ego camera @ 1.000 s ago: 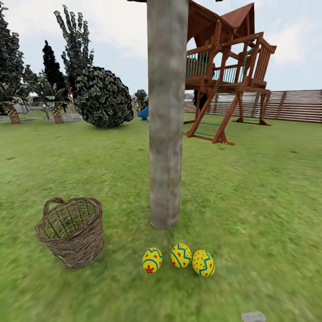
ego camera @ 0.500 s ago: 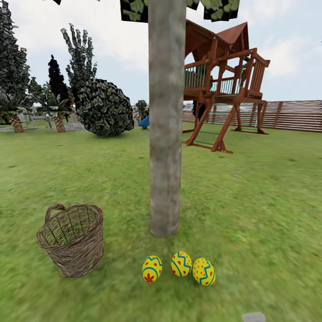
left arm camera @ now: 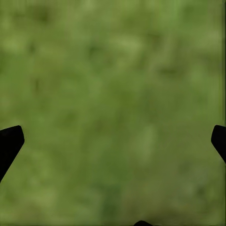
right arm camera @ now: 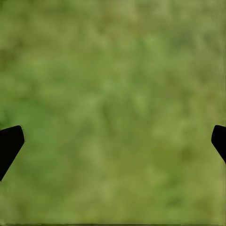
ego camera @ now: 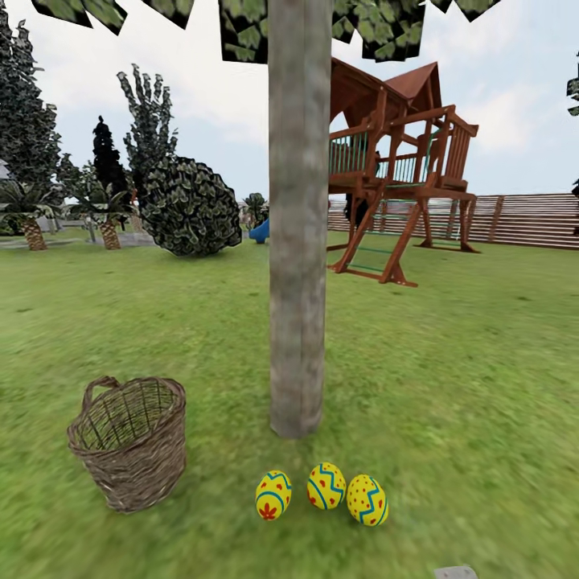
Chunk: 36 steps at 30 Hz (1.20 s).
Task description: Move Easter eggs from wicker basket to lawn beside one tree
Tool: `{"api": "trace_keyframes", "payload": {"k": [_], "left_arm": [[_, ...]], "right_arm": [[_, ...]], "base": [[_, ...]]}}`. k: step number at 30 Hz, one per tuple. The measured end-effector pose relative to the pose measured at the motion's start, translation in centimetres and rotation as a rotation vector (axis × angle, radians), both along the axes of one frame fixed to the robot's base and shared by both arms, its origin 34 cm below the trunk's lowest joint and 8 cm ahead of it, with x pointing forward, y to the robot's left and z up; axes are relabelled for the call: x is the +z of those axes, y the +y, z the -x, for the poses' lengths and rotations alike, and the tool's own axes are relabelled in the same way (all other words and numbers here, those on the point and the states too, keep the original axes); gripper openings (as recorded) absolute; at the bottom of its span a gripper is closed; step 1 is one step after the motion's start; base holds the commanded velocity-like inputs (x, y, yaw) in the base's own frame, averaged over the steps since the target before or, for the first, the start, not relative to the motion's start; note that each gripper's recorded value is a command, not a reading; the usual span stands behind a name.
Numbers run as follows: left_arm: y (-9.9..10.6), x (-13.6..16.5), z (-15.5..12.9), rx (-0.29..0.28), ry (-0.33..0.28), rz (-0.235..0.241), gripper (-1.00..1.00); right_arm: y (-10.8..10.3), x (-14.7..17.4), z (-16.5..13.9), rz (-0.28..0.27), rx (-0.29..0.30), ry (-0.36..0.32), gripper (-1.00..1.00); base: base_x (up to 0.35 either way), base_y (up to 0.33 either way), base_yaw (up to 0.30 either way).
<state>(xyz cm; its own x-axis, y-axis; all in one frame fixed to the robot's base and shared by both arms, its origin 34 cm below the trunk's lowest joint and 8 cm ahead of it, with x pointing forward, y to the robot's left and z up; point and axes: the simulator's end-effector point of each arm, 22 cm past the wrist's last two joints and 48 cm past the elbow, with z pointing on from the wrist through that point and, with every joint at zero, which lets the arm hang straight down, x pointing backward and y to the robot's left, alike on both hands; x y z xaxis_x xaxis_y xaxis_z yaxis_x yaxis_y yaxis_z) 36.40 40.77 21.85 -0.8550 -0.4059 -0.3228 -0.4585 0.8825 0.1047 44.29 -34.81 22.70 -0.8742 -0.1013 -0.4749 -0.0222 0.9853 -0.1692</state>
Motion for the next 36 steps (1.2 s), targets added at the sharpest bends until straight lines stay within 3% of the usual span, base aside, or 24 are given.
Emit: {"api": "trace_keyframes", "payload": {"k": [7, 14, 16, 17, 19, 24, 29, 36], "left_arm": [[0.6, -0.3, 0.7, -0.018, -0.026, -0.05, 1.0], [0.6, 0.2, 0.2, -0.028, -0.044, -0.057, 1.0], [0.4, 0.4, 0.0, -0.03, -0.05, -0.054, 1.0], [-1.9, 0.2, -0.8, -0.074, -0.08, 0.009, 1.0], [-2.5, 0.4, -1.1, -0.093, -0.091, 0.031, 1.0], [-2.6, 1.0, -0.8, -0.096, -0.074, 0.037, 1.0], [-2.3, 2.2, -1.6, -0.091, -0.107, 0.021, 1.0], [-2.2, 3.6, -1.8, -0.087, -0.106, 0.018, 1.0]], "right_arm": [[0.4, 0.0, 0.7, -0.005, 0.003, -0.002, 1.0], [0.4, 0.7, 0.3, -0.004, 0.004, -0.018, 1.0], [0.4, 0.9, 0.1, -0.004, 0.004, -0.025, 1.0], [0.5, 0.9, 0.2, -0.006, 0.007, -0.039, 1.0], [0.5, 1.2, 0.1, -0.006, 0.008, -0.044, 1.0], [0.5, 2.1, 0.0, -0.006, 0.008, -0.038, 1.0], [0.6, 2.9, -0.1, -0.006, 0.009, -0.029, 1.0], [0.8, 3.6, 0.7, -0.006, 0.018, -0.018, 1.0]], "base": [[0.0, 0.0, 0.0], [0.0, 0.0, 0.0], [0.0, 0.0, 0.0], [0.0, 0.0, 0.0], [0.0, 0.0, 0.0], [0.0, 0.0, 0.0], [0.0, 0.0, 0.0], [0.0, 0.0, 0.0]]}}
